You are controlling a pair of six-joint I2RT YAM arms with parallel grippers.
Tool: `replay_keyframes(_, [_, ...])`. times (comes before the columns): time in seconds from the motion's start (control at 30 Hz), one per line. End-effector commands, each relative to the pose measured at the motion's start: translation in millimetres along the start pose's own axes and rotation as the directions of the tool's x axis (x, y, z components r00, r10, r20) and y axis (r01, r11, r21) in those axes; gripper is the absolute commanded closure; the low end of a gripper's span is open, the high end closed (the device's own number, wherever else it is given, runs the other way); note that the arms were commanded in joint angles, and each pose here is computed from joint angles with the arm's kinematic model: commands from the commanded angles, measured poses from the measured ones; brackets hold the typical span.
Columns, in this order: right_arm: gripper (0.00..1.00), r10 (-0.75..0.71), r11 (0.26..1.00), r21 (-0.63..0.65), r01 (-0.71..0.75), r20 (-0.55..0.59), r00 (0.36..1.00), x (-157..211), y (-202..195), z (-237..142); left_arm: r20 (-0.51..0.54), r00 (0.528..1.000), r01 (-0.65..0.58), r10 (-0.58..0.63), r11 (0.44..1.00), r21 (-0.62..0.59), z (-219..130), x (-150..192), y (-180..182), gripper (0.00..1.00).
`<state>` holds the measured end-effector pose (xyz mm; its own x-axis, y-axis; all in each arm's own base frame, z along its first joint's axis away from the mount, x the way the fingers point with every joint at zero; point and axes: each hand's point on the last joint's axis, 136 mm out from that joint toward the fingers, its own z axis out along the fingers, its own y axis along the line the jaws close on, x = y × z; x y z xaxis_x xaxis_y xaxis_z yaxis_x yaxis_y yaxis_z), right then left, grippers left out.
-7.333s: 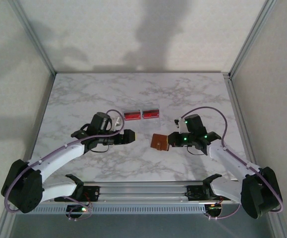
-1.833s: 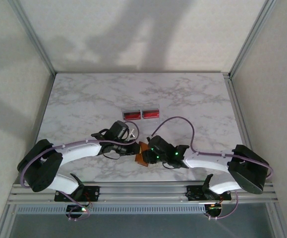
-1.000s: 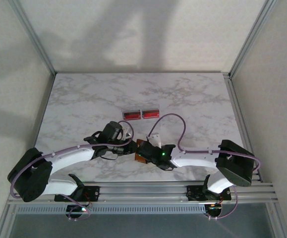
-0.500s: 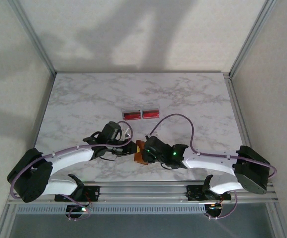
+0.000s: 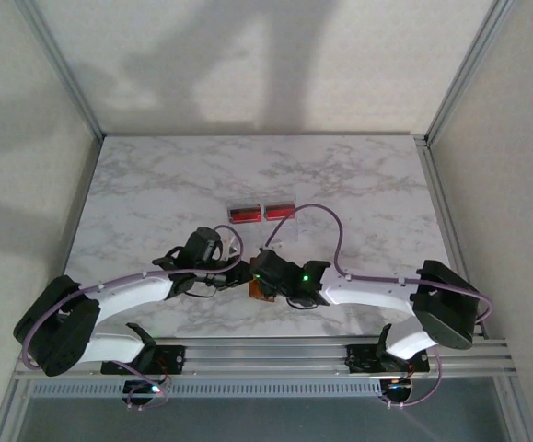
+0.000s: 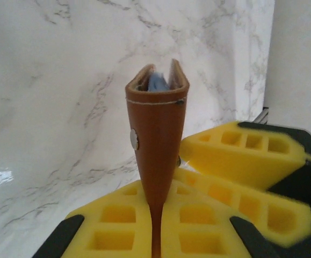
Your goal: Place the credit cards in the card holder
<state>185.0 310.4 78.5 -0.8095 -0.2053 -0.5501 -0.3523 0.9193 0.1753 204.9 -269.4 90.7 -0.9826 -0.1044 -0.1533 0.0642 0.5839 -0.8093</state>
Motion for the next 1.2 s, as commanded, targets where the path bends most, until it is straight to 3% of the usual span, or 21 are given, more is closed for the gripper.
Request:
replay_keyframes(0.0, [0.87, -0.006, 0.960, 0.279, 0.004, 0.006, 1.000, 8, -55, 8, -0.063, 0.994, -0.080, 0.093, 0.980, 0.181, -9, 12, -46, 1.00])
replay_keyframes(0.13, [1.00, 0.026, 0.935, 0.353, -0.032, 0.020, 0.999, 9, -70, 3, -0.032, 0.996, -0.075, 0.080, 0.989, 0.126, -9, 7, -33, 1.00])
replay_keyframes(0.2, [1.00, 0.047, 0.932, 0.358, -0.054, 0.029, 0.998, 10, -73, -1, -0.031, 0.997, -0.066, 0.069, 0.993, 0.101, -8, 5, -27, 1.00])
replay_keyframes(0.33, [1.00, 0.088, 0.954, 0.286, -0.091, 0.024, 0.996, 12, -72, -6, -0.029, 0.998, -0.056, 0.058, 0.998, 0.036, -4, 4, -11, 1.00])
replay_keyframes(0.47, [1.00, 0.089, 0.987, 0.132, -0.095, 0.052, 0.995, 9, -58, -13, -0.051, 0.998, -0.048, 0.048, 0.999, 0.002, 3, 4, -2, 1.00])
replay_keyframes(0.57, [1.00, 0.099, 0.993, 0.049, -0.103, 0.067, 0.993, 7, -54, -15, -0.052, 0.997, -0.048, 0.049, 0.999, 0.021, 7, 5, -2, 0.86])
replay_keyframes(0.7, [1.00, 0.120, 0.991, 0.046, -0.123, 0.071, 0.990, 8, -64, -16, -0.075, 0.997, -0.032, 0.034, 0.999, 0.025, 16, 6, 4, 0.71])
replay_keyframes(0.83, [1.00, 0.125, 0.992, -0.013, -0.124, 0.096, 0.988, 4, -60, -25, -0.084, 0.996, -0.023, 0.025, 1.000, 0.015, 21, 7, 10, 0.40])
replay_keyframes(0.97, [1.00, 0.125, 0.992, -0.033, -0.122, 0.116, 0.985, 0, -61, -37, -0.099, 0.995, -0.024, 0.025, 1.000, 0.007, 23, 5, 10, 0.35])
replay_keyframes(1.17, [1.00, 0.158, 0.974, -0.187, -0.130, 0.142, 0.977, -14, -38, -57, -0.113, 0.993, -0.033, 0.040, 0.998, 0.061, 22, 6, -2, 0.34])
